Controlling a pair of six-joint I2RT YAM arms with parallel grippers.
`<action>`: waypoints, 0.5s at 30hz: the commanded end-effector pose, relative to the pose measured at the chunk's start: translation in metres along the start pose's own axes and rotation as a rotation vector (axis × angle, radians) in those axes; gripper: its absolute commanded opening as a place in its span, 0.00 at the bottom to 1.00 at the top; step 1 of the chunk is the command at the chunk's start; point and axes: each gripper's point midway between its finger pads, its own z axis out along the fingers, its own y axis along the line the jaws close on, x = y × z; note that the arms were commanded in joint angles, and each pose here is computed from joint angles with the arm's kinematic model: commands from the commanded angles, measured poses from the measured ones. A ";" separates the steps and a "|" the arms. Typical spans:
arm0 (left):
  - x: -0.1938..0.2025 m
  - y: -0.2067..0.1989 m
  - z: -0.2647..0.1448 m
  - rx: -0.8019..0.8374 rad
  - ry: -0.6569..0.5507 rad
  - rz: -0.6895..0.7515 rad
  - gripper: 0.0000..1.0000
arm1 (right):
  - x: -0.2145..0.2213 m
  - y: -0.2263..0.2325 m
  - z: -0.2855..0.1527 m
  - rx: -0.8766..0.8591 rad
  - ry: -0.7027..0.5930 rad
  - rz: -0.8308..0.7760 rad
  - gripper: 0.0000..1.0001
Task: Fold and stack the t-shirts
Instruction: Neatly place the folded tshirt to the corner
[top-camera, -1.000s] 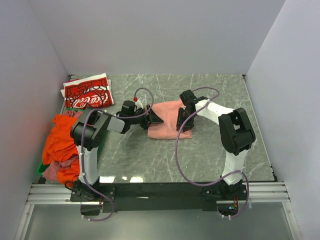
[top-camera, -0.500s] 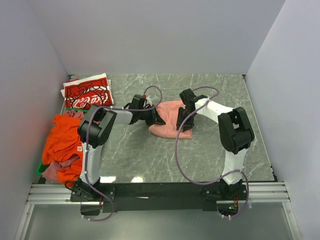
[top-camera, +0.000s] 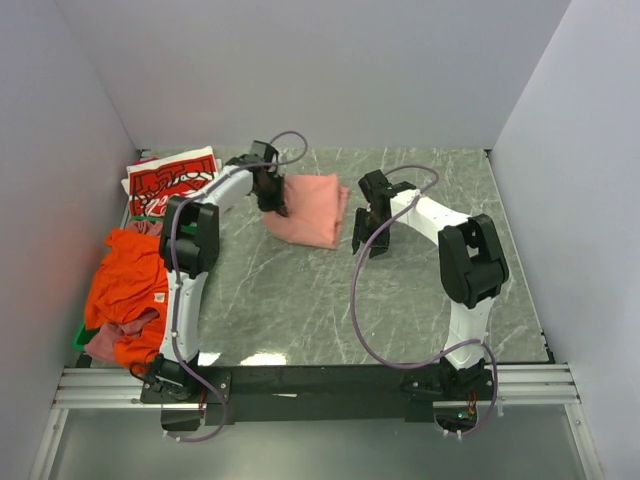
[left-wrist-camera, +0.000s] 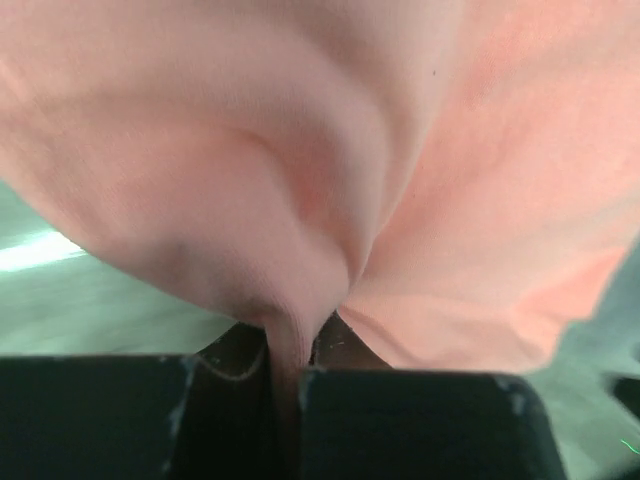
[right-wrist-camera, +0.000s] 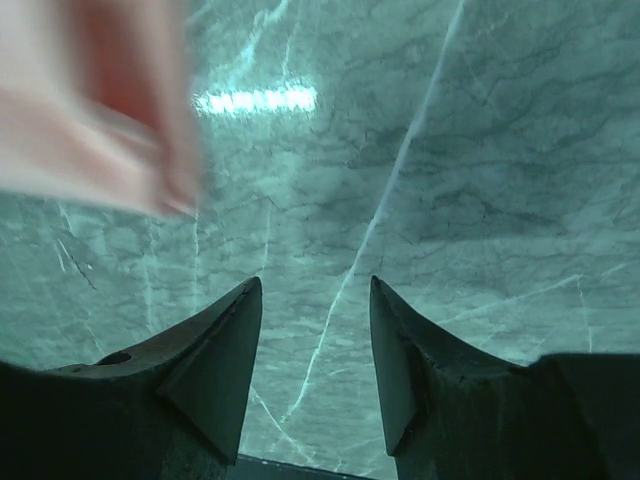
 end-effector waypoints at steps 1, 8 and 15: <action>-0.007 0.068 -0.035 -0.269 0.035 0.100 0.00 | -0.007 0.001 -0.026 -0.010 -0.047 -0.005 0.54; -0.052 0.099 -0.076 -0.400 -0.062 0.148 0.00 | 0.000 0.000 -0.026 -0.022 -0.034 0.006 0.54; -0.094 0.104 -0.120 -0.440 -0.178 0.162 0.00 | 0.003 0.002 -0.027 -0.036 -0.025 0.005 0.54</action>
